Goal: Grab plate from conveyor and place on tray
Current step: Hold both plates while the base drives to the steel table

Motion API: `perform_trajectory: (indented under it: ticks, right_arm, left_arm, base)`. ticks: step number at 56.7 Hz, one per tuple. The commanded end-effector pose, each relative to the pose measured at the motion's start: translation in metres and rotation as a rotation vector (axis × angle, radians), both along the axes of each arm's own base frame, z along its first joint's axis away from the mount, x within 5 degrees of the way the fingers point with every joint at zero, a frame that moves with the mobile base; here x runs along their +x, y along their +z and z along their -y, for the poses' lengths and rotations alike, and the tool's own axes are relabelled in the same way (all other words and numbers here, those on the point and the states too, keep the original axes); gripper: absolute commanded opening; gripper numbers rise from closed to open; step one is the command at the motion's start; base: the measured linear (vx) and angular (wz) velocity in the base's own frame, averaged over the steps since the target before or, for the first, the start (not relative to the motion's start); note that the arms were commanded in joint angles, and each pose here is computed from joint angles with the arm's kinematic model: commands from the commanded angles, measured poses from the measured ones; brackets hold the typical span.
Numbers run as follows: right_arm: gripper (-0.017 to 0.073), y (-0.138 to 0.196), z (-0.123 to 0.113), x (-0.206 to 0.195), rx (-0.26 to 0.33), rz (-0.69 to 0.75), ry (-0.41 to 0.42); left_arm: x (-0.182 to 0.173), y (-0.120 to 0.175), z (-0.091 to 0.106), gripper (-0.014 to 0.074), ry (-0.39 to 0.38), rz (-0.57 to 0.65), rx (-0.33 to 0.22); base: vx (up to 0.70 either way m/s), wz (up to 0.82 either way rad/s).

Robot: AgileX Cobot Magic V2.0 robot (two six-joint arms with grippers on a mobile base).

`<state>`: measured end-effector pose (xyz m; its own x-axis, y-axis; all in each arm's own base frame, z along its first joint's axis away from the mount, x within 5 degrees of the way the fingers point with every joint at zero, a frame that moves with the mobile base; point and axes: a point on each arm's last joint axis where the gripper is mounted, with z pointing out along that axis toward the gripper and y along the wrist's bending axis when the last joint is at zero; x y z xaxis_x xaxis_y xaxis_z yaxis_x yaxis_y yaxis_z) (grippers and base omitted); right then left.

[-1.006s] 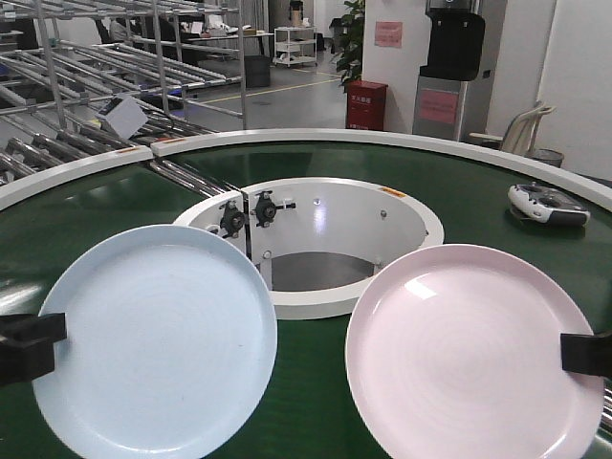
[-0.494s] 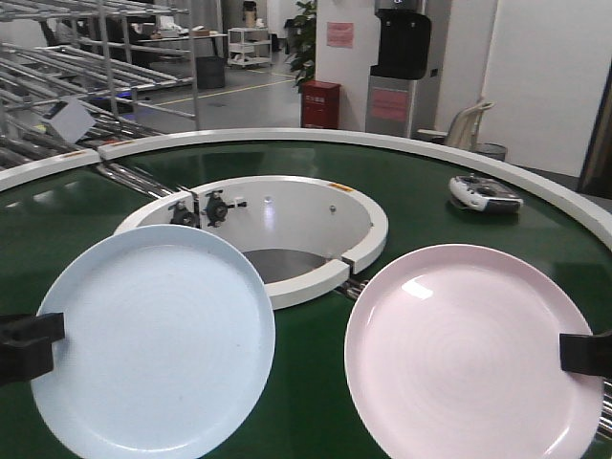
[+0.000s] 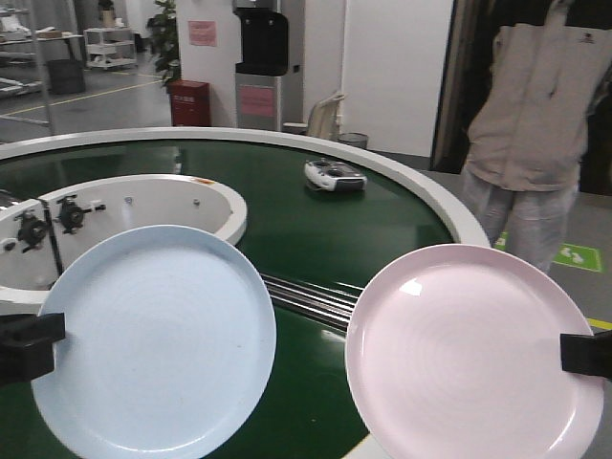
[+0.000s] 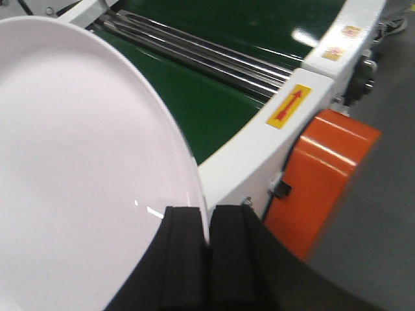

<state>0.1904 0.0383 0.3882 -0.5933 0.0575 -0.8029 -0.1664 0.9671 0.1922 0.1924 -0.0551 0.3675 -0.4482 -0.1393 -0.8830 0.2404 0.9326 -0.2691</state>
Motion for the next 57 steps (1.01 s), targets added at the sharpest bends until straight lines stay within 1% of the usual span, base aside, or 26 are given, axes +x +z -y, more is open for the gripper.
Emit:
perform_trajectory:
  ticks: [1, 57]
  right_arm:
    - [-0.001, 0.0195, 0.001, -0.0013, 0.021, 0.122, -0.011]
    - [-0.001, 0.0193, 0.001, -0.0015, 0.021, 0.119, -0.011]
  left_arm:
    - [-0.0022, 0.0199, -0.0011, -0.0006, 0.021, 0.11, -0.046]
    - [-0.0022, 0.0199, -0.0011, -0.0006, 0.021, 0.11, -0.046]
  base:
    - [-0.14, -0.53]
    - [-0.12, -0.54]
